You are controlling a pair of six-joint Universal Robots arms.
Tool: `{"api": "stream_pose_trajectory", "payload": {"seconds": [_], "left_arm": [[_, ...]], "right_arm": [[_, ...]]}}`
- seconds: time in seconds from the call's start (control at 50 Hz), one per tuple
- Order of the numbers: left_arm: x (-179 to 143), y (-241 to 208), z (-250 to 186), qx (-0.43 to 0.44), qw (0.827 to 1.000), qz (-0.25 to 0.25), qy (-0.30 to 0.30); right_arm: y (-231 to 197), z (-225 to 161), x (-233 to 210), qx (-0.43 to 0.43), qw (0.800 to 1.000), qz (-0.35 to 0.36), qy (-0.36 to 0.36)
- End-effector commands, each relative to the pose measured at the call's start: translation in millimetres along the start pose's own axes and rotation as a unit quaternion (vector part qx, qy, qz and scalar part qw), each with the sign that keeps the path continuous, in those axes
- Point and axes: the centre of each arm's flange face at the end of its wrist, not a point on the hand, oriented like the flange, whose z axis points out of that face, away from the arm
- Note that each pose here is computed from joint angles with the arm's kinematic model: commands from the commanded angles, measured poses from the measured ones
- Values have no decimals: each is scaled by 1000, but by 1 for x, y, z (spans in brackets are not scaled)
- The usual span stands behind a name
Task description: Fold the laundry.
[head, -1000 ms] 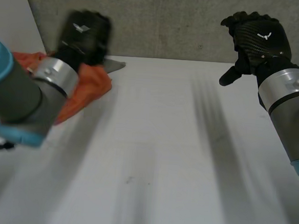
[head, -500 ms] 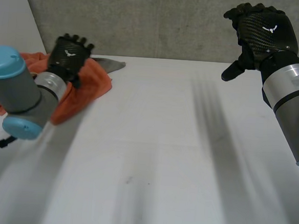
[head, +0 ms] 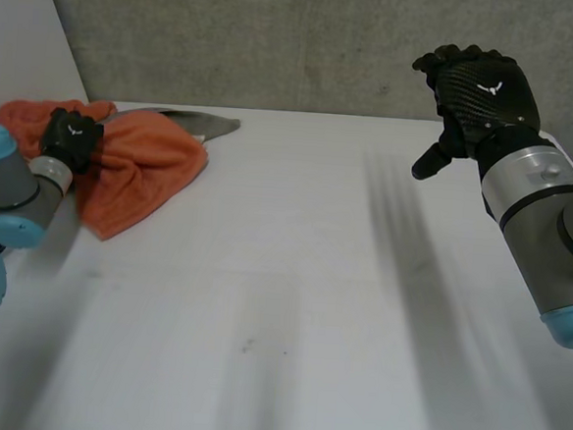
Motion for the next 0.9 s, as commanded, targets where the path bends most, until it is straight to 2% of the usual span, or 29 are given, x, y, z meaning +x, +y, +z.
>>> {"api": "stream_pose_trajectory", "payload": {"seconds": [0.02,0.1,0.16,0.2,0.22,0.24,0.28,0.3,0.32,0.34,0.4,0.44,0.46,0.52,0.54,0.62,0.72,0.82,0.9], "left_arm": [[-22,-93,-18,81,993,-28,-85],[-15,-160,-50,156,980,-102,-71],[19,-213,-98,170,967,-189,11],[37,-230,-120,167,959,-225,54],[47,-241,-135,163,952,-247,82],[68,-258,-165,150,934,-292,142],[82,-266,-184,138,920,-317,182],[100,-274,-209,120,900,-344,238],[106,-277,-217,114,892,-352,258],[122,-281,-237,101,875,-361,305],[143,-282,-264,86,866,-340,357],[147,-278,-265,86,874,-319,356],[150,-273,-262,85,886,-294,349],[148,-267,-255,88,905,-254,330],[141,-262,-248,88,918,-231,309],[112,-241,-222,65,946,-207,242],[92,-233,-219,50,954,-208,209],[83,-207,-221,14,959,-202,199],[78,-189,-222,-13,960,-205,192]], "right_arm": [[1,1,1,-2,1000,-15,2],[-1,1,4,1,1000,-16,6],[-2,1,5,3,1000,-16,8],[-6,1,7,8,1000,-17,10],[-8,1,8,12,1000,-17,12],[-11,0,9,15,1000,-18,14],[-17,-1,11,23,999,-19,16],[-19,-1,11,25,999,-19,18],[-21,-1,15,27,999,-20,23],[-21,-1,18,28,999,-21,27],[-24,0,26,31,999,-23,36],[-25,0,28,33,998,-24,38],[-25,0,29,32,998,-24,39],[-24,-1,28,28,999,-24,36],[-23,-1,27,26,999,-24,35],[-21,-3,23,13,999,-26,26],[-12,-7,18,-28,998,-60,11],[20,-12,11,-130,984,-118,-24],[36,-23,7,-187,973,-130,-46]]}}
